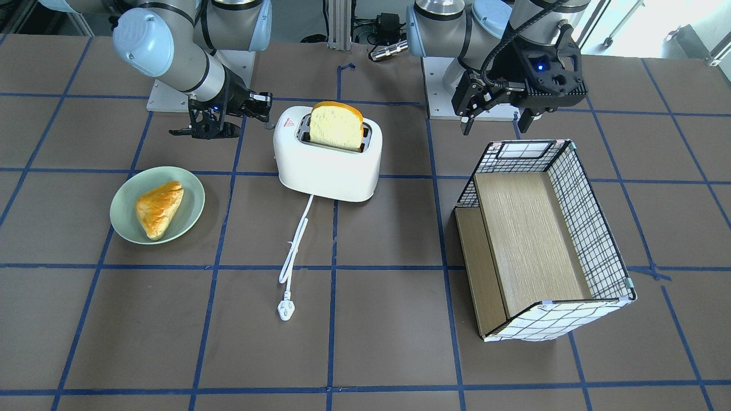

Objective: Press toaster with right arm
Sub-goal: 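Press the toaster lever down with the right gripper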

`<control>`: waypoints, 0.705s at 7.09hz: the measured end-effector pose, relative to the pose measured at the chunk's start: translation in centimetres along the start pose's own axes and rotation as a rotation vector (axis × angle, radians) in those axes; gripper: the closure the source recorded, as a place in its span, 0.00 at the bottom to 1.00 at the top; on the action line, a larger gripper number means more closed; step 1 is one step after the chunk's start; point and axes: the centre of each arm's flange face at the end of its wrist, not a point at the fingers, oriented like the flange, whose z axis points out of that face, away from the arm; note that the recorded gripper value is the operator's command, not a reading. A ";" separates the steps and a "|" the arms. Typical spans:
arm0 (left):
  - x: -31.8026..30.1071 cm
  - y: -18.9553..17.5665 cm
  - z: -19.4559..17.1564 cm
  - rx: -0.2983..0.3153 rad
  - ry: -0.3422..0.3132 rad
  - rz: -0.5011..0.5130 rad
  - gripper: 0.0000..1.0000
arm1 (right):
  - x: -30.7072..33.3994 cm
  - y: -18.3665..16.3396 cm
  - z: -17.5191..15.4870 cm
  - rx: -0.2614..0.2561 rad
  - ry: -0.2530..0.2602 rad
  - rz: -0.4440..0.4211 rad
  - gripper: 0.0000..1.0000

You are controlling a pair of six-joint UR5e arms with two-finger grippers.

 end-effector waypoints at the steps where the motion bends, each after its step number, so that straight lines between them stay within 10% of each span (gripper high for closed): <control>1: 0.0 0.0 0.0 0.000 0.000 0.000 0.00 | 0.0 -0.1 0.2 -0.003 0.000 -0.004 1.00; 5: 0.0 0.0 0.0 0.000 0.000 0.000 0.00 | 0.3 -1.4 1.2 -0.027 -0.001 0.000 1.00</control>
